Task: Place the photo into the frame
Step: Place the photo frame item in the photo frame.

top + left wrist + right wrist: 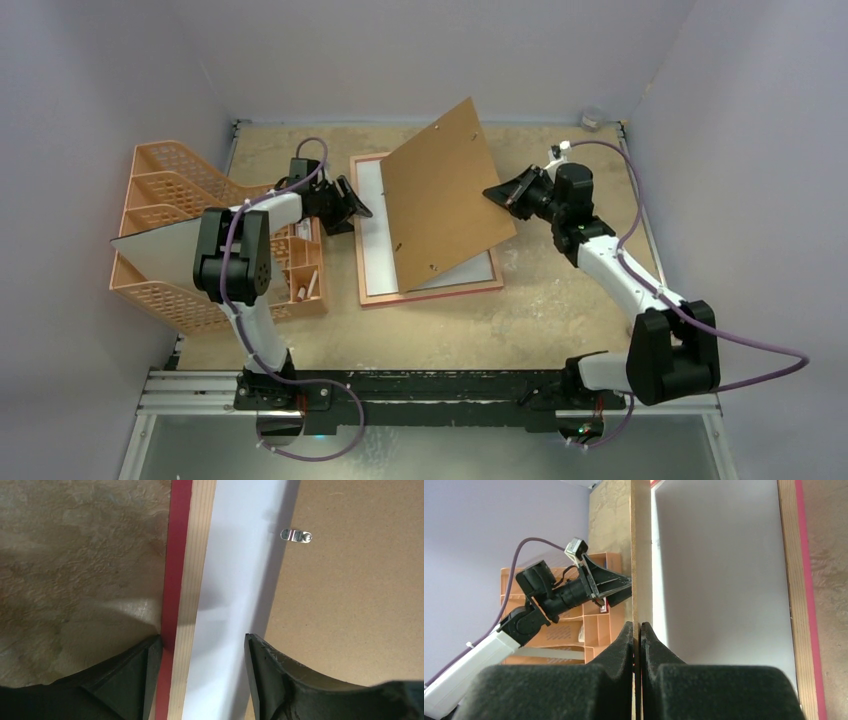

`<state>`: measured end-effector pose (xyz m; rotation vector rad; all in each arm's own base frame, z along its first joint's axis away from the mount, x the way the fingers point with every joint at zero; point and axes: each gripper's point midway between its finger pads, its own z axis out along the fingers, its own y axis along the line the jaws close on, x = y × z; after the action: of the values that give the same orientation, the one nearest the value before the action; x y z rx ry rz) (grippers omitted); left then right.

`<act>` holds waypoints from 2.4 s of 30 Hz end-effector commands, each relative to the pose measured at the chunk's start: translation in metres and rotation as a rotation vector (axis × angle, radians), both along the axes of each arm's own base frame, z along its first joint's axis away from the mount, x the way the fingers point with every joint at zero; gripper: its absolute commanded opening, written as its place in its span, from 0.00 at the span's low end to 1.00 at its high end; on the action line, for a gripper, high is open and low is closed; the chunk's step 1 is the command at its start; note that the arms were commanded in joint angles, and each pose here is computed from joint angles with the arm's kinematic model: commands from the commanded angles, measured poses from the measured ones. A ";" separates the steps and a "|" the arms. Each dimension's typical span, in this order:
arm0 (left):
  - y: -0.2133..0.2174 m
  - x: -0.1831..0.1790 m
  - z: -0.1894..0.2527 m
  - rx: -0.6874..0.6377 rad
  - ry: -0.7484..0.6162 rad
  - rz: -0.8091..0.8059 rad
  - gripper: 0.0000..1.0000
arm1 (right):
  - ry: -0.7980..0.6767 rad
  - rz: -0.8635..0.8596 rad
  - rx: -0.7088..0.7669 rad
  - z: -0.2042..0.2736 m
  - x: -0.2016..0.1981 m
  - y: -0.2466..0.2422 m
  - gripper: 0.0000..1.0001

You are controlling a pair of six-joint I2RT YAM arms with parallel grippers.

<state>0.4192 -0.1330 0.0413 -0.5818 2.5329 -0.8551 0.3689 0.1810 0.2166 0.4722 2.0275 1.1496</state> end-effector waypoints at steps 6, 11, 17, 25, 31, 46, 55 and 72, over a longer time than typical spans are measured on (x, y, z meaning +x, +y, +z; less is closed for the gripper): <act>0.001 -0.002 0.016 0.014 -0.037 0.014 0.55 | -0.190 0.040 0.134 0.037 0.006 0.012 0.00; 0.003 -0.002 0.014 0.023 -0.028 0.020 0.44 | -0.171 0.069 0.167 0.023 0.004 0.018 0.00; 0.005 -0.003 0.014 0.038 -0.027 0.025 0.37 | -0.139 0.083 0.185 0.003 0.001 0.023 0.00; 0.016 0.002 0.022 0.114 -0.030 0.031 0.33 | -0.132 0.107 0.158 -0.020 0.002 0.034 0.00; 0.017 0.000 0.020 0.119 -0.024 0.030 0.32 | -0.115 0.116 0.166 -0.032 0.000 0.040 0.00; 0.017 -0.003 0.021 0.111 -0.026 0.042 0.32 | -0.062 0.118 0.146 -0.058 -0.015 0.055 0.16; 0.017 -0.003 0.019 0.118 -0.023 0.035 0.32 | -0.072 0.146 0.019 -0.068 -0.009 0.054 0.27; 0.019 -0.005 0.009 0.130 -0.003 0.026 0.32 | -0.125 0.133 -0.104 -0.086 0.006 0.046 0.20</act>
<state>0.4096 -0.1136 0.0416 -0.6130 2.5751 -0.6797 0.3613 0.2251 0.1169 0.2657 2.1124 1.1428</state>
